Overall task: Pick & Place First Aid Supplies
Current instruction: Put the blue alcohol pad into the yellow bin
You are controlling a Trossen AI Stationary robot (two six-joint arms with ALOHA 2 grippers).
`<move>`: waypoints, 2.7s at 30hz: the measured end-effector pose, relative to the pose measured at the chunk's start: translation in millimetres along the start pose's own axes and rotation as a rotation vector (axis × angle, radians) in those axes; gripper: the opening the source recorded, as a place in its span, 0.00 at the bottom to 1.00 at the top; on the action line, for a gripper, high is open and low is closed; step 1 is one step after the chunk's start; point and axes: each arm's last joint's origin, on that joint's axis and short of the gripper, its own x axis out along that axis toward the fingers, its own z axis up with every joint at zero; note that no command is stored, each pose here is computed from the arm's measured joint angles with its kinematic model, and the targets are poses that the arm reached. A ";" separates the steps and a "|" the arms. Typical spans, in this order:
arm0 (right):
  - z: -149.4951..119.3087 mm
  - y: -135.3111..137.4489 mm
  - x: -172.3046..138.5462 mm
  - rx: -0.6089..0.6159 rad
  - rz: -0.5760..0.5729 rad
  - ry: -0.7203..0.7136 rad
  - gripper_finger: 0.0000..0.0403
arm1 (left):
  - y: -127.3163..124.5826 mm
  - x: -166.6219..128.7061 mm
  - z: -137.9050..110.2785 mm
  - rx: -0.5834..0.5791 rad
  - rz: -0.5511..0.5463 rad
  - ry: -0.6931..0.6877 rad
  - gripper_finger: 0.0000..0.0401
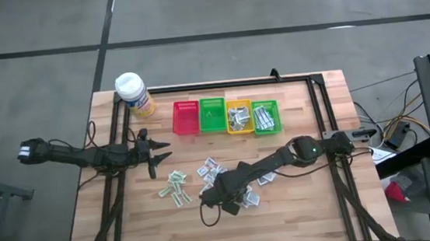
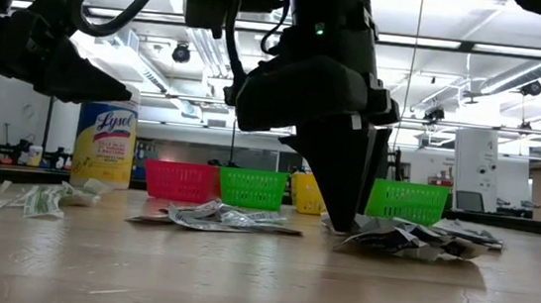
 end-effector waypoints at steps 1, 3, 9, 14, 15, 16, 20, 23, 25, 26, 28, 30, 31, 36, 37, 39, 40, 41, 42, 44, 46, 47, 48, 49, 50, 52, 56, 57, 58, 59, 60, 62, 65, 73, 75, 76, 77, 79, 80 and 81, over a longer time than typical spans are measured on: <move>0.0 0.0 0.0 0.000 0.000 0.000 0.33 | 0.0 0.0 -0.1 0.000 0.000 0.000 0.39; 0.2 -0.2 0.0 0.000 0.000 0.000 0.31 | 0.0 0.0 -0.1 0.000 0.000 0.000 0.39; 1.5 -1.3 0.1 0.004 0.000 0.001 0.23 | 0.0 0.0 0.0 0.000 0.000 0.000 0.39; 2.5 -2.4 0.2 0.007 0.000 0.003 0.17 | 0.0 0.0 -0.1 0.000 0.000 0.000 0.39; 2.7 -2.6 0.2 0.008 -0.001 0.003 0.15 | 0.0 0.0 0.0 0.000 0.000 0.000 0.39; 3.3 -3.2 0.3 0.010 -0.001 0.004 0.14 | 0.0 0.0 -0.1 0.000 0.000 0.000 0.39; 4.0 -3.9 0.3 0.011 -0.002 0.004 0.09 | 0.0 0.0 -0.1 0.000 0.000 0.000 0.39; 4.4 -4.3 0.3 0.013 -0.001 0.005 0.06 | 0.0 0.0 0.0 0.000 0.000 0.000 0.39; 4.4 -4.9 0.3 0.011 -0.003 0.009 0.03 | 0.0 0.0 0.0 0.000 0.000 0.000 0.39; 4.2 -5.7 -0.6 0.011 -0.008 0.015 0.03 | 0.0 0.0 0.0 0.000 0.000 0.000 0.39; 3.3 -7.1 -3.7 0.011 -0.014 0.028 0.02 | 0.0 0.0 -0.1 0.000 0.000 0.000 0.39; 2.2 -8.7 -9.5 0.010 -0.022 0.038 0.02 | 0.0 0.0 0.0 0.000 0.000 0.000 0.39; 1.4 -9.6 -13.3 0.007 -0.024 0.041 0.02 | 0.0 0.0 -0.2 0.000 0.000 0.001 0.39; 0.4 -14.2 -43.9 -0.008 0.044 0.015 0.02 | 0.0 0.0 -0.1 0.000 0.000 0.000 0.39; 0.2 -15.5 -51.6 -0.007 0.064 0.000 0.02 | 0.0 0.0 -0.1 0.000 0.000 0.000 0.39; 0.2 -18.3 -68.7 -0.003 0.110 -0.039 0.02 | 0.0 0.0 -0.1 0.000 0.000 0.001 0.39; -0.1 -20.0 -76.9 -0.003 0.131 -0.058 0.02 | 0.0 0.0 -0.1 0.000 0.000 0.001 0.39; -0.2 -22.1 -83.8 -0.003 0.151 -0.075 0.02 | 0.0 0.0 -0.1 0.000 0.000 0.001 0.39; -1.0 -25.1 -91.0 0.001 0.176 -0.096 0.02 | 0.0 0.0 0.0 0.000 0.000 0.000 0.39; -3.2 -32.3 -103.8 0.017 0.215 -0.121 0.02 | 0.0 0.0 -0.2 0.000 0.000 0.001 0.39; -7.8 -40.9 -118.6 0.025 0.243 -0.145 0.02 | 0.0 0.0 -0.1 0.000 0.000 0.001 0.39; -9.6 -44.6 -125.0 0.027 0.257 -0.159 0.02 | 0.0 0.0 -0.2 0.000 0.000 0.001 0.39; -11.7 -48.5 -131.3 0.029 0.270 -0.171 0.02 | 0.0 0.0 -0.1 0.000 0.000 0.001 0.39; -13.2 -51.8 -136.4 0.033 0.281 -0.181 0.02 | 0.0 0.0 0.0 0.000 0.000 0.000 0.39; -15.1 -55.6 -142.3 0.042 0.292 -0.194 0.02 | 0.0 0.0 -0.1 0.000 0.000 0.001 0.39; -18.3 -63.1 -153.4 0.058 0.313 -0.227 0.02 | 0.0 0.0 -0.1 0.000 0.000 0.001 0.39; -24.2 -78.2 -175.0 0.079 0.364 -0.300 0.02 | 0.0 0.0 -0.2 0.000 0.000 0.001 0.39; -25.4 -81.5 -180.1 0.085 0.374 -0.324 0.02 | 0.0 0.0 -0.2 0.000 0.000 0.001 0.39; -26.7 -84.6 -184.4 0.090 0.382 -0.343 0.02 | 0.0 0.0 -0.2 0.000 0.000 0.001 0.39; -27.3 -87.1 -187.3 0.095 0.387 -0.356 0.02 | 0.0 0.0 -0.1 0.000 0.000 0.001 0.39; -28.9 -91.1 -191.9 0.100 0.393 -0.374 0.02 | 0.0 0.0 -0.1 0.000 0.000 0.001 0.39; -30.8 -97.6 -198.4 0.103 0.393 -0.408 0.02 | 0.0 0.0 -0.2 0.001 0.000 0.001 0.39; -34.6 -109.3 -208.9 0.092 0.362 -0.486 0.02 | 0.0 0.0 -0.1 0.000 0.000 0.001 0.39; -29.1 -147.6 -226.2 0.047 0.095 -0.727 0.02 | 0.0 0.0 -0.1 0.000 0.000 0.001 0.39; -25.3 -159.0 -229.0 0.032 0.024 -0.763 0.02 | 0.0 0.0 -0.2 -0.002 0.000 0.001 0.39; -23.2 -165.3 -230.3 0.027 -0.010 -0.776 0.02 | 0.0 0.0 -0.1 -0.005 0.000 0.001 0.39; -20.3 -170.8 -230.7 0.023 -0.043 -0.785 0.02 | 0.0 0.0 -0.1 -0.007 0.000 0.001 0.39; -14.5 -182.4 -231.0 0.013 -0.107 -0.794 0.02 | 0.0 0.0 -0.1 -0.008 0.000 0.001 0.39; -11.0 -187.8 -230.5 0.002 -0.136 -0.792 0.02 | 0.0 0.0 -0.1 -0.008 0.000 0.001 0.39; -7.5 -193.4 -229.9 -0.008 -0.160 -0.789 0.02 | 0.0 0.0 -0.1 -0.008 0.000 0.001 0.39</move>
